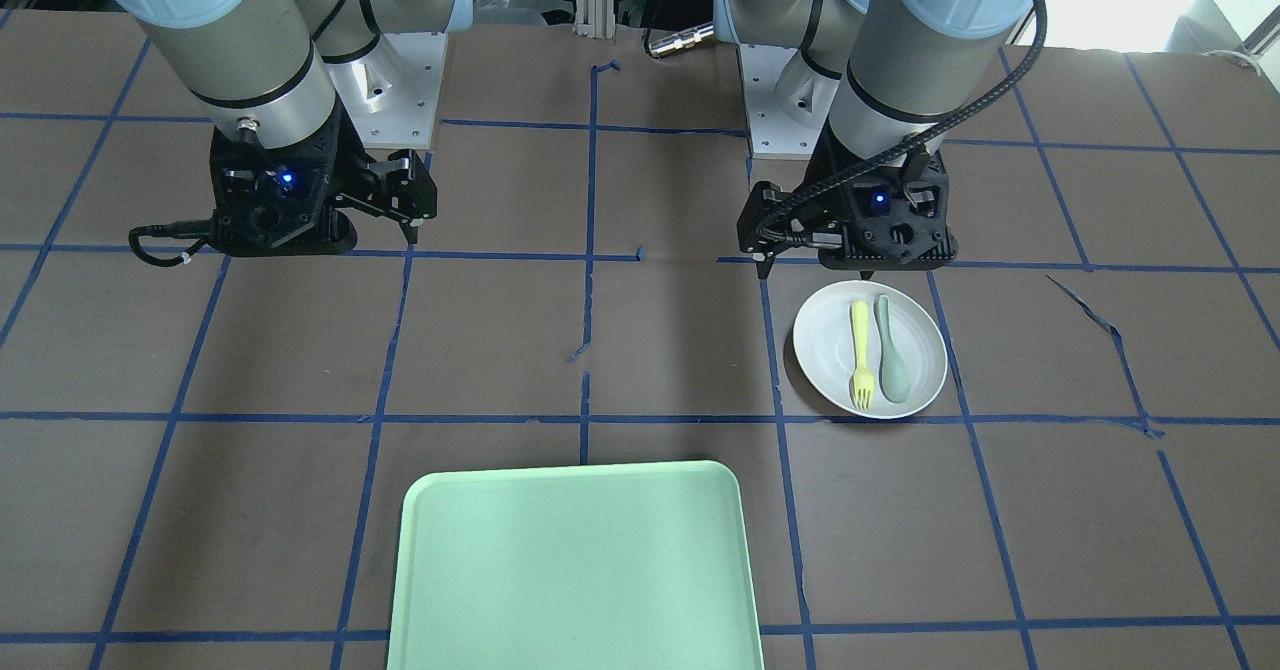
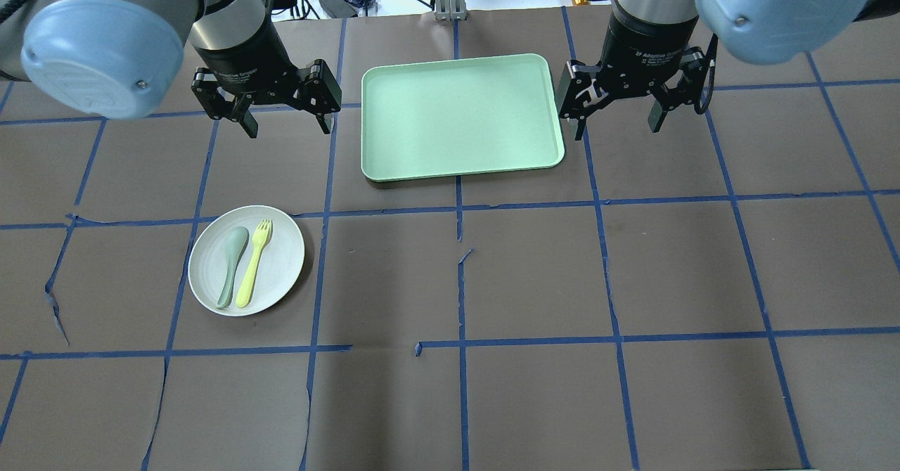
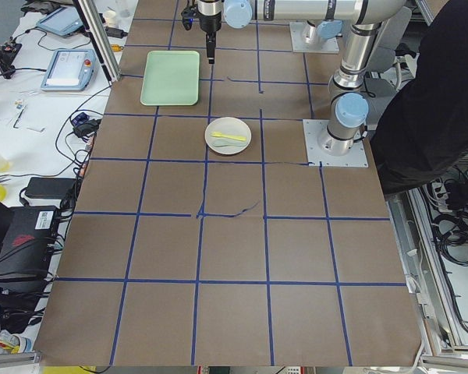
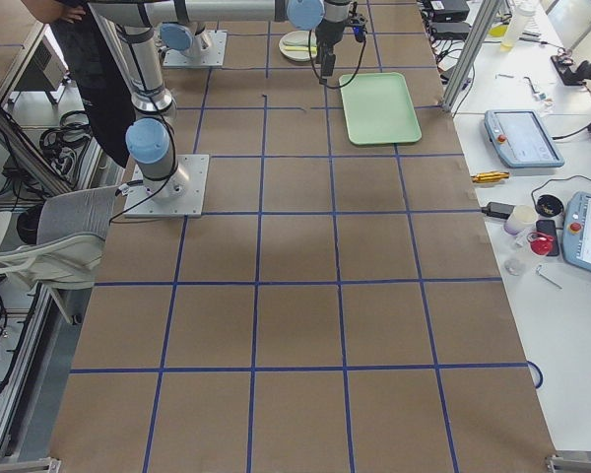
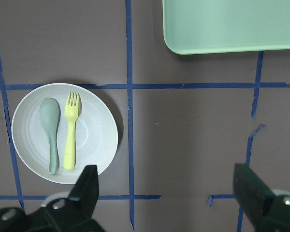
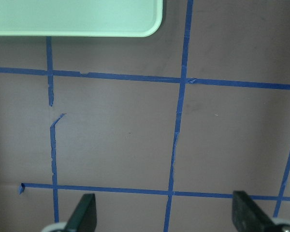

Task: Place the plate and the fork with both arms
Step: 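Move the left gripper down to the white plate's rim and grasp it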

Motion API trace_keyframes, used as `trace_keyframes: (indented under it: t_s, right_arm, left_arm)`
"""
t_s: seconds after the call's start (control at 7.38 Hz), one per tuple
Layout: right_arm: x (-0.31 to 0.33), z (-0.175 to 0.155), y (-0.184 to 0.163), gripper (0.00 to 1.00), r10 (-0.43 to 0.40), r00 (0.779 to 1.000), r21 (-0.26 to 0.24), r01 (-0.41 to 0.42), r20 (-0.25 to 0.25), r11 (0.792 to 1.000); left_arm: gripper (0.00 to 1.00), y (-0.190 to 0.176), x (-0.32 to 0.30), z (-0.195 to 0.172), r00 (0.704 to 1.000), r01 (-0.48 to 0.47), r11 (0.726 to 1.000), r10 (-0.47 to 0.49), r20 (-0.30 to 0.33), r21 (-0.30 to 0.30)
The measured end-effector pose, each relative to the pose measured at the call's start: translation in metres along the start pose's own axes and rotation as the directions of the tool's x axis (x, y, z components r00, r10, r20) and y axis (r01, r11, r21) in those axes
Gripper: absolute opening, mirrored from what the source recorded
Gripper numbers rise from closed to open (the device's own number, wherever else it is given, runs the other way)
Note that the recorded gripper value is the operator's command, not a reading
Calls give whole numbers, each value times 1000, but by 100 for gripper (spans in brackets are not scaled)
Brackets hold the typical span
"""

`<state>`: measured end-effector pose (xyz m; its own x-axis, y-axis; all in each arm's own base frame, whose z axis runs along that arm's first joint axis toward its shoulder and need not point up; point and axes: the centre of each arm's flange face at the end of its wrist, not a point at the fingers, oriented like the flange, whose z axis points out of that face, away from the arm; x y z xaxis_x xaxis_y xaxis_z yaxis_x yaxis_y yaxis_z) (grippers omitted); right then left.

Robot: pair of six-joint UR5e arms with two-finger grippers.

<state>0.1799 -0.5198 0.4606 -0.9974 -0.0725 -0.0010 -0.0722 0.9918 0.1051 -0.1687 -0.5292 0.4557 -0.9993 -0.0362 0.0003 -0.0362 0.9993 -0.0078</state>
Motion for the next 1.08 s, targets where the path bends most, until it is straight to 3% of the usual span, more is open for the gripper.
trace_keyframes:
  t_s: [0.41,1.08]
  right_arm:
    - [0,1,0,100,2,1000,-1,-2,-1,1000]
    - [0,13,-8,100,-4,1000,-24,4,-5,1000]
  left_arm:
    - [100,-12,-66,18,998,59,998,-59,5,-36]
    - [100,4,-260,148,981,178,963,-191,-44,-204]
